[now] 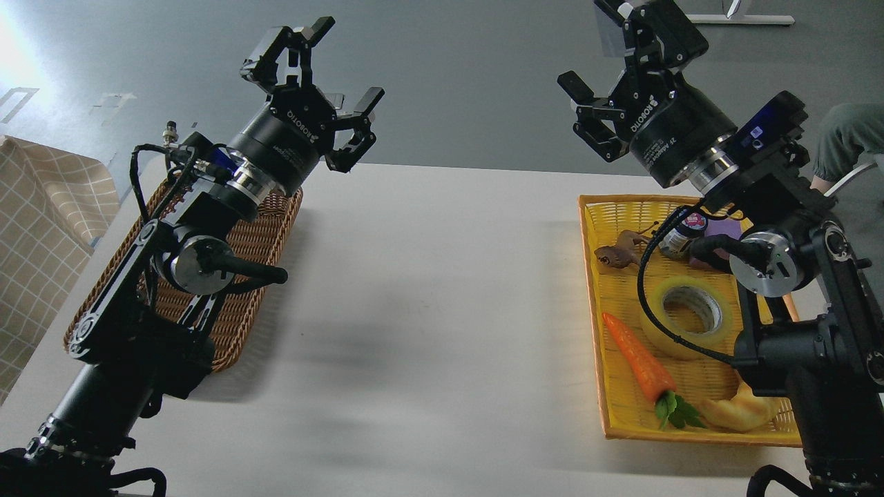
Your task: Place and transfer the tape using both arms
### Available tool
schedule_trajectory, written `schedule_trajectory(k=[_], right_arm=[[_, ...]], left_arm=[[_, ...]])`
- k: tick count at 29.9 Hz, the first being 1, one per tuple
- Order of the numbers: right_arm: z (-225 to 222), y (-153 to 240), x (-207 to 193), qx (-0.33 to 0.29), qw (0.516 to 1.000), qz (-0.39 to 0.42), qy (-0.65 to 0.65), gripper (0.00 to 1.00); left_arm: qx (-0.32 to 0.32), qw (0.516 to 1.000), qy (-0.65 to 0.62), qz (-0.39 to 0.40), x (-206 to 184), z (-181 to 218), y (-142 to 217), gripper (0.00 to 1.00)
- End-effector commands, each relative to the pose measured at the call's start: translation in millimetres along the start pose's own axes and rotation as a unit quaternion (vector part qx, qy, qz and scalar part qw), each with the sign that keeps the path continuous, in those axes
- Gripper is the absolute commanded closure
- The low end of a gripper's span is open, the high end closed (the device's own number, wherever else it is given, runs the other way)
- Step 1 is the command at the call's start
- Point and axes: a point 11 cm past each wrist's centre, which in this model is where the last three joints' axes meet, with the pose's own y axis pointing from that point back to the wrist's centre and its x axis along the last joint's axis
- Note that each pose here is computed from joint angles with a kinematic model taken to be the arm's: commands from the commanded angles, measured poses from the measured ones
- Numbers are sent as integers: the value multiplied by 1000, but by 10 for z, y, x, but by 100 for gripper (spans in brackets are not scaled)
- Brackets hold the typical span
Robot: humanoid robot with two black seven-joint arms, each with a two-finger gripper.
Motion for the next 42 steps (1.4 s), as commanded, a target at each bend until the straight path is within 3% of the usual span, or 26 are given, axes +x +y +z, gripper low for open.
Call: schedule_trajectory(k=[1,19,42], right_arm=[[-18,3,-16,6,1000,-8,1,0],[-123,49,-48,51,998,-30,6,0],[-84,79,-47,54,998,-37,3,0]], left_arm=[[0,1000,0,1,9,0,5,2],[2,1000,1,-1,-5,-12,-1,2],[1,1000,2,-2,-17,-19,-11,2]])
